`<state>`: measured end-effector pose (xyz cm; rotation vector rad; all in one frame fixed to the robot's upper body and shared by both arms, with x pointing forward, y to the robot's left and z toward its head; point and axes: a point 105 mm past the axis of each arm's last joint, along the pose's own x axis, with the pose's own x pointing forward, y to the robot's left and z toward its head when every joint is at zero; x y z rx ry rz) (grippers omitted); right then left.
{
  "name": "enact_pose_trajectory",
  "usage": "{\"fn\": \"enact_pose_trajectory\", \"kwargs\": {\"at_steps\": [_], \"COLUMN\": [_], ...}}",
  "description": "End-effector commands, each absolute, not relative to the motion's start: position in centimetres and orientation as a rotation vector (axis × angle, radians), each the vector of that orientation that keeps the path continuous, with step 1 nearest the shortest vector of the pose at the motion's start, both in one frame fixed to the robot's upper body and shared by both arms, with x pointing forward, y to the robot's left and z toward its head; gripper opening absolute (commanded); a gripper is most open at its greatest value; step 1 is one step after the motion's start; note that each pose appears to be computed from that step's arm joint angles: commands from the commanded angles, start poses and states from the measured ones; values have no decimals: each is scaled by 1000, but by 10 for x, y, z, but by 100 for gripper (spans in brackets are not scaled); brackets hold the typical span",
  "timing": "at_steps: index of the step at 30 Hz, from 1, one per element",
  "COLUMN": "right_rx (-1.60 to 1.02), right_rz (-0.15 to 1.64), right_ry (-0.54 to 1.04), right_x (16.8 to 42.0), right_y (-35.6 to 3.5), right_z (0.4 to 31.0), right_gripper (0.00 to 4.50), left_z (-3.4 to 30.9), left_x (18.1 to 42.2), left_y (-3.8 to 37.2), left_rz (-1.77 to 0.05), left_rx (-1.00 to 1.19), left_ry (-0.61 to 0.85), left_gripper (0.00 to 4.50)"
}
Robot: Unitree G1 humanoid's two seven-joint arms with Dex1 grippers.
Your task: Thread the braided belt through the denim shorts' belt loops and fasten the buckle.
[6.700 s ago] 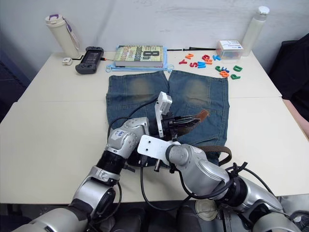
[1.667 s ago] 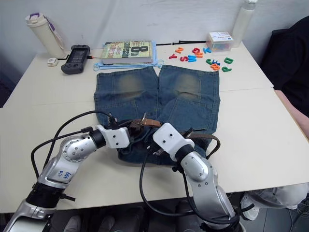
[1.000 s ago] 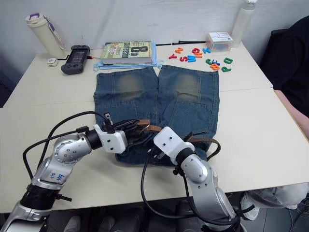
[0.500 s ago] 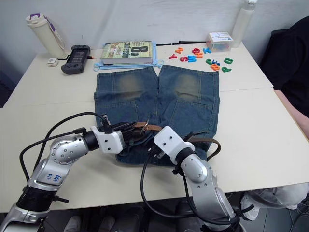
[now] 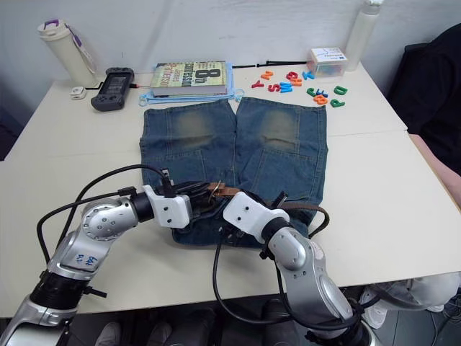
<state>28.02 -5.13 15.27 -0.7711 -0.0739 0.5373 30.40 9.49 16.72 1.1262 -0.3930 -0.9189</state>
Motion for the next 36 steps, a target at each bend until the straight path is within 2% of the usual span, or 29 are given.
{"fn": "enact_pose_trajectory", "kwargs": {"at_steps": [1, 8, 19, 23, 25, 26, 30, 36], "right_rx": [-777, -783, -760, -761, -768, -771, -778, -779], "right_rz": [545, 554, 561, 557, 570, 578, 598, 644], "right_ry": [-132, -129, -122, -114, -92, -79, -65, -142], "right_x": [277, 278, 275, 274, 270, 268, 257, 247], "right_y": [-45, -42, -44, -47, -51, -54, -68, -73], "right_z": [165, 163, 164, 164, 161, 160, 166, 193], "right_gripper": [4, 4, 4, 169, 277, 310, 310, 310], "left_z": [172, 175, 154, 142, 138, 136, 133, 133], "left_x": [304, 309, 303, 306, 307, 307, 307, 307], "left_y": [85, 65, 48, 40, 39, 39, 39, 38], "left_rz": [-932, -933, -1039, -1060, -1065, -1068, -1070, -1070], "left_rx": [1120, 1019, 956, 935, 937, 937, 934, 929], "left_ry": [-441, -468, -445, -433, -431, -429, -429, -432], "left_gripper": [0, 0, 0, 0, 0, 0, 0, 0]}}
